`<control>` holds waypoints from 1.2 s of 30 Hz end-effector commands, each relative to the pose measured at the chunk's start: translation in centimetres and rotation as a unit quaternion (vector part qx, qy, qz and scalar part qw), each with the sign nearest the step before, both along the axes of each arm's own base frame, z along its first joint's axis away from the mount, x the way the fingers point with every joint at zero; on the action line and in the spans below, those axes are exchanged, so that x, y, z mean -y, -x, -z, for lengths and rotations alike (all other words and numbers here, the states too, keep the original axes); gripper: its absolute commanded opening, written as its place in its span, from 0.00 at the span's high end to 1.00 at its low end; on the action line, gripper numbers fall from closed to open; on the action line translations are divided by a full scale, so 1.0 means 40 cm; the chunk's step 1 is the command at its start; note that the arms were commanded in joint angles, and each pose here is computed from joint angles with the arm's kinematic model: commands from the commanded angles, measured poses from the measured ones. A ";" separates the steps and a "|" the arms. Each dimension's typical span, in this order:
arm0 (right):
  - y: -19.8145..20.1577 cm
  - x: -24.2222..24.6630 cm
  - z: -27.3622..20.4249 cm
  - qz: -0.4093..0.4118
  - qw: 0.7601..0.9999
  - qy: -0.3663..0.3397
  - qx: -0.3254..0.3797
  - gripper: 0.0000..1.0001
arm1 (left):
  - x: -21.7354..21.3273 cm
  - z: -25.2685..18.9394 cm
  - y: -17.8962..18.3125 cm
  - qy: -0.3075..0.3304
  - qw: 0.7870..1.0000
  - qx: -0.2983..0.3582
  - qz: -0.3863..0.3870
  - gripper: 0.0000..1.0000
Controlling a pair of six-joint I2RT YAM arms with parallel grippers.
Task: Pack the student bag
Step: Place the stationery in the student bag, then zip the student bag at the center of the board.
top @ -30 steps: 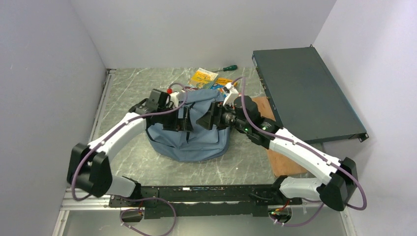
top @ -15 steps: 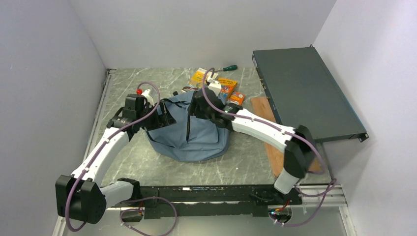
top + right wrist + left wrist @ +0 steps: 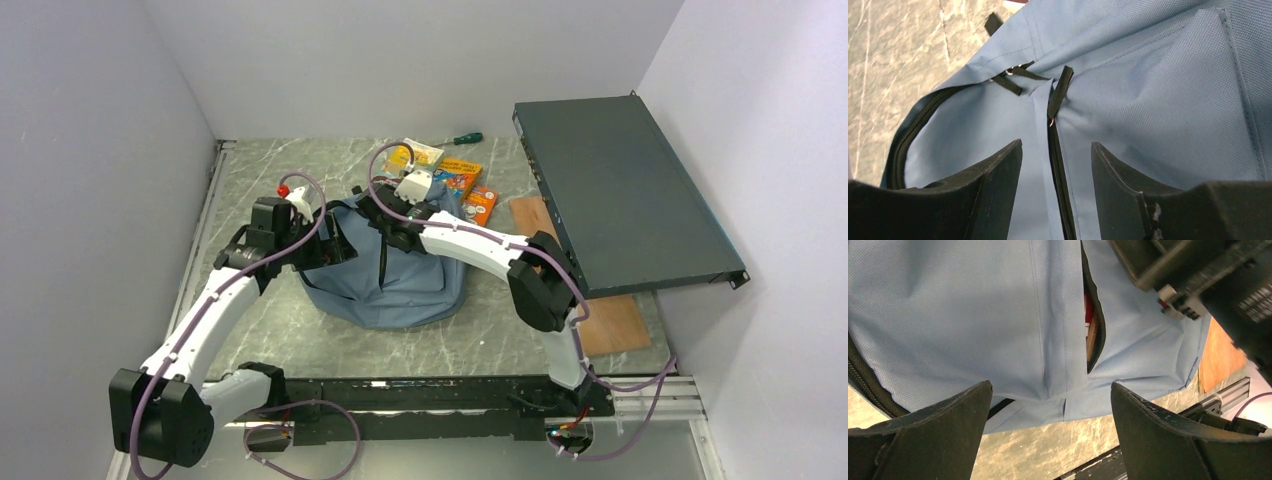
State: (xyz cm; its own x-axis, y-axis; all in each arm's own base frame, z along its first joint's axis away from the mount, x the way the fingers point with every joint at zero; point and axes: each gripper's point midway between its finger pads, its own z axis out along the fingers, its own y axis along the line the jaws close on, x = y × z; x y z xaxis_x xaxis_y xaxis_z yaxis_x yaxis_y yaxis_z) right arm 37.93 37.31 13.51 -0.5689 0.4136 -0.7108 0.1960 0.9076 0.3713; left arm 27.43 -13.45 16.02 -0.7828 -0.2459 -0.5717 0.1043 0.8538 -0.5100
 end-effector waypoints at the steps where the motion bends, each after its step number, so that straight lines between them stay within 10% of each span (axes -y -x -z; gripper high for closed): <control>1: -0.046 0.004 -0.025 0.050 0.998 -0.005 0.035 0.45 | 0.008 -0.023 0.014 0.008 0.999 0.024 0.025 0.07; 25: -0.167 -0.007 0.079 0.098 0.992 -0.061 0.053 0.58 | -0.003 -0.022 0.046 -0.007 0.998 0.043 0.042 0.07; 36: -0.203 -0.046 0.082 0.042 0.995 -0.075 0.052 0.83 | 0.000 -0.012 0.042 -0.003 0.999 0.035 0.040 0.07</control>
